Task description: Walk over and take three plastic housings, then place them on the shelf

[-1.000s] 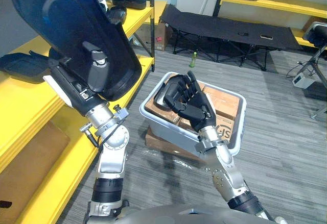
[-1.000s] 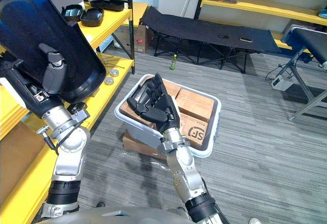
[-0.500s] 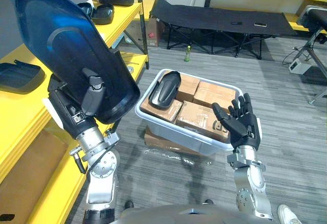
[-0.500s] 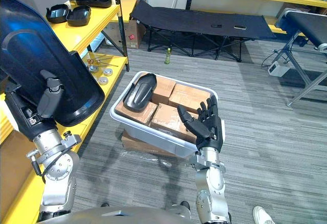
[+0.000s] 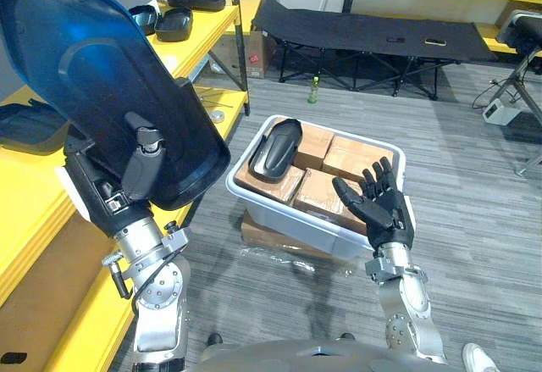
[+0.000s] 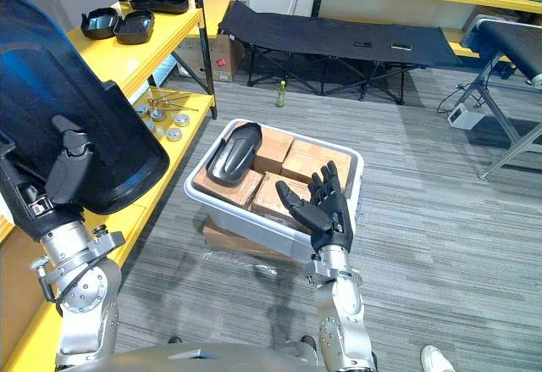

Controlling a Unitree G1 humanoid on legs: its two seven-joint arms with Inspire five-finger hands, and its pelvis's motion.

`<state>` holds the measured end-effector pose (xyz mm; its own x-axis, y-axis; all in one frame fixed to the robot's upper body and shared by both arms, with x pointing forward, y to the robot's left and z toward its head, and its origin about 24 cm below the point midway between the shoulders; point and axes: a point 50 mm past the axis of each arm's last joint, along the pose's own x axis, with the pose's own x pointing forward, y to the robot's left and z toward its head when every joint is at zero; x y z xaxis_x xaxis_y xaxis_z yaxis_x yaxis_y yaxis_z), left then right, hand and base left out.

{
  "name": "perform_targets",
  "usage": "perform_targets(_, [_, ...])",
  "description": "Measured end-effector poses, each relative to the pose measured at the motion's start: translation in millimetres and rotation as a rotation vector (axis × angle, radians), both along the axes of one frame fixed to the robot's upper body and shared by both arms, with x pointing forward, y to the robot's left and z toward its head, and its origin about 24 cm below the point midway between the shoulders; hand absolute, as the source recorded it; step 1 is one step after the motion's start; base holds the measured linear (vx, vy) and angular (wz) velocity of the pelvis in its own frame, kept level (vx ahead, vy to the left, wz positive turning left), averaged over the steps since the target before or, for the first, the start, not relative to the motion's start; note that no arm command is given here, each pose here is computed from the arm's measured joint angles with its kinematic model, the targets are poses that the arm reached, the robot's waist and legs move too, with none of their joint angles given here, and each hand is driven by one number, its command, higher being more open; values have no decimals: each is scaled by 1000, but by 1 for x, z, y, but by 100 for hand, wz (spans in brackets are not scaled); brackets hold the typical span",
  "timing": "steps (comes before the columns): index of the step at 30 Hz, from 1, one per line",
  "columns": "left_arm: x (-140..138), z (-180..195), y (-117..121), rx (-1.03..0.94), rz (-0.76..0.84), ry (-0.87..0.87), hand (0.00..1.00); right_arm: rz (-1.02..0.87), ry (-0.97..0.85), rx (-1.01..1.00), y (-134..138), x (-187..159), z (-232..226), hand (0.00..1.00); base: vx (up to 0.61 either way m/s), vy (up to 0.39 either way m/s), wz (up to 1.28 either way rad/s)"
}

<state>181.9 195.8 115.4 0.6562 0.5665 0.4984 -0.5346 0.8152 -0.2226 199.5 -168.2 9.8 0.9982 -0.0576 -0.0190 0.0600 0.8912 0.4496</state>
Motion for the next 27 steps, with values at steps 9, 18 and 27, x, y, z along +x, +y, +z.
perform_targets(9, [-11,-5,10,57,56,77,0,413,26,-117,72,21,-5,100,-8,-17,55])
perform_targets(18, [-46,3,43,76,234,60,0,492,-99,-181,89,46,22,100,17,-23,30])
perform_targets(27, [-36,3,32,37,54,46,0,421,-30,-211,63,37,9,100,-15,-5,59])
